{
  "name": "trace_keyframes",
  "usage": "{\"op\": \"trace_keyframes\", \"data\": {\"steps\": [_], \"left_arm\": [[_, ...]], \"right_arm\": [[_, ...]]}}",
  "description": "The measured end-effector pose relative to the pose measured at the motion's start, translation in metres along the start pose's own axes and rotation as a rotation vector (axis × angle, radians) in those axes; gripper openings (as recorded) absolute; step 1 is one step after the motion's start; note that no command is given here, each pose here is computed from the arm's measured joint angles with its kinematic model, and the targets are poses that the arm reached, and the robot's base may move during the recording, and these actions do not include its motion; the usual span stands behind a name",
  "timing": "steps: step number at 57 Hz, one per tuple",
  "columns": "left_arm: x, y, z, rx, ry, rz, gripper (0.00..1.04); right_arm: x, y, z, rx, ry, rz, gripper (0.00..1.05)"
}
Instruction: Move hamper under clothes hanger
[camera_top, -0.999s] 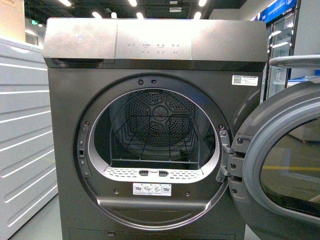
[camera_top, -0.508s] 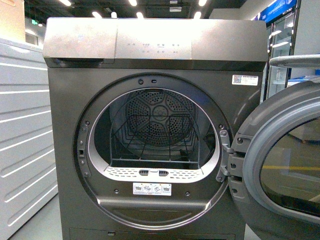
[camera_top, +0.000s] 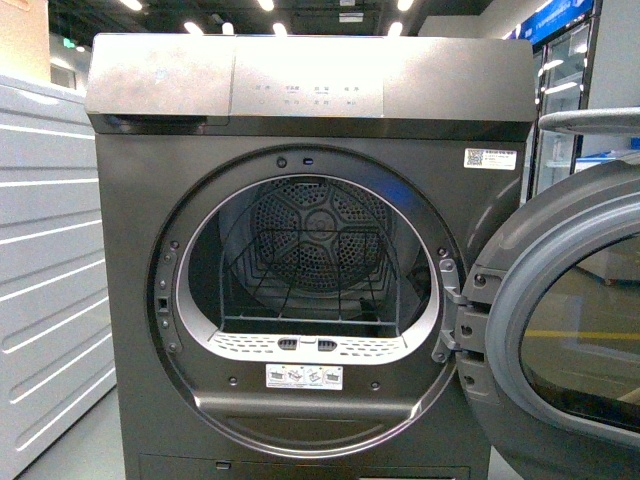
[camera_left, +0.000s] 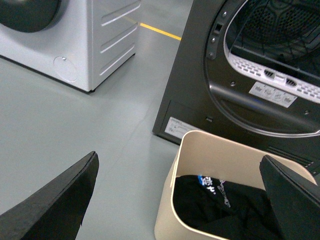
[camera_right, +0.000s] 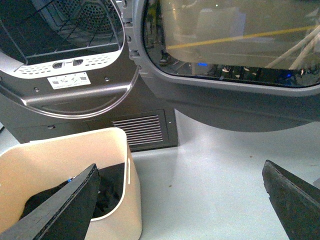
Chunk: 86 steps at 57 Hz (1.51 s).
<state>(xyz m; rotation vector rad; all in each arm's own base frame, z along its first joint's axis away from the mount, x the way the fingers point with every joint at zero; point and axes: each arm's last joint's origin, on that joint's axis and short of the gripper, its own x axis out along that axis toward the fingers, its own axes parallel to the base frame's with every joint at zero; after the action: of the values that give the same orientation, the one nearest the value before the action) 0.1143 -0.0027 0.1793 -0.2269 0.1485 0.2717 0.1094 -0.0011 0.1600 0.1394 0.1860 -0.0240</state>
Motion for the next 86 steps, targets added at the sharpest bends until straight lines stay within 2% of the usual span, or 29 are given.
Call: {"op": "trace_keyframes", "data": {"steps": [5, 10, 19, 25, 32, 42, 65, 75, 86], "left_arm": [[0.01, -0.004, 0.015, -0.01, -0.027, -0.024, 0.98], [0.041, -0.004, 0.034, -0.012, -0.028, -0.038, 0.98], [0.095, -0.009, 0.041, 0.034, 0.083, -0.08, 0.98], [0.139, -0.017, 0.028, 0.088, 0.217, -0.103, 0.98], [0.178, -0.033, -0.006, 0.146, 0.382, -0.103, 0.98], [0.201, -0.039, -0.038, 0.164, 0.487, -0.081, 0.98], [0.228, -0.038, -0.092, 0.161, 0.609, -0.051, 0.98], [0.236, -0.037, -0.107, 0.144, 0.632, -0.032, 0.98], [0.243, -0.036, -0.117, 0.136, 0.649, -0.023, 0.98]], "right_arm": [[0.009, 0.0, 0.008, 0.02, 0.004, 0.025, 0.97], [0.031, -0.001, 0.029, 0.025, -0.001, 0.06, 0.97], [0.075, 0.002, 0.045, 0.028, 0.075, 0.108, 0.97], [0.116, 0.006, 0.043, 0.011, 0.183, 0.146, 0.97], [0.163, 0.008, 0.027, 0.01, 0.305, 0.164, 0.97], [0.203, 0.01, 0.01, 0.014, 0.4, 0.16, 0.97], [0.267, 0.025, -0.031, -0.011, 0.537, 0.146, 0.97], [0.285, 0.036, -0.049, -0.095, 0.614, 0.125, 0.97], [0.296, 0.045, -0.055, -0.2, 0.693, 0.117, 0.97]]}}
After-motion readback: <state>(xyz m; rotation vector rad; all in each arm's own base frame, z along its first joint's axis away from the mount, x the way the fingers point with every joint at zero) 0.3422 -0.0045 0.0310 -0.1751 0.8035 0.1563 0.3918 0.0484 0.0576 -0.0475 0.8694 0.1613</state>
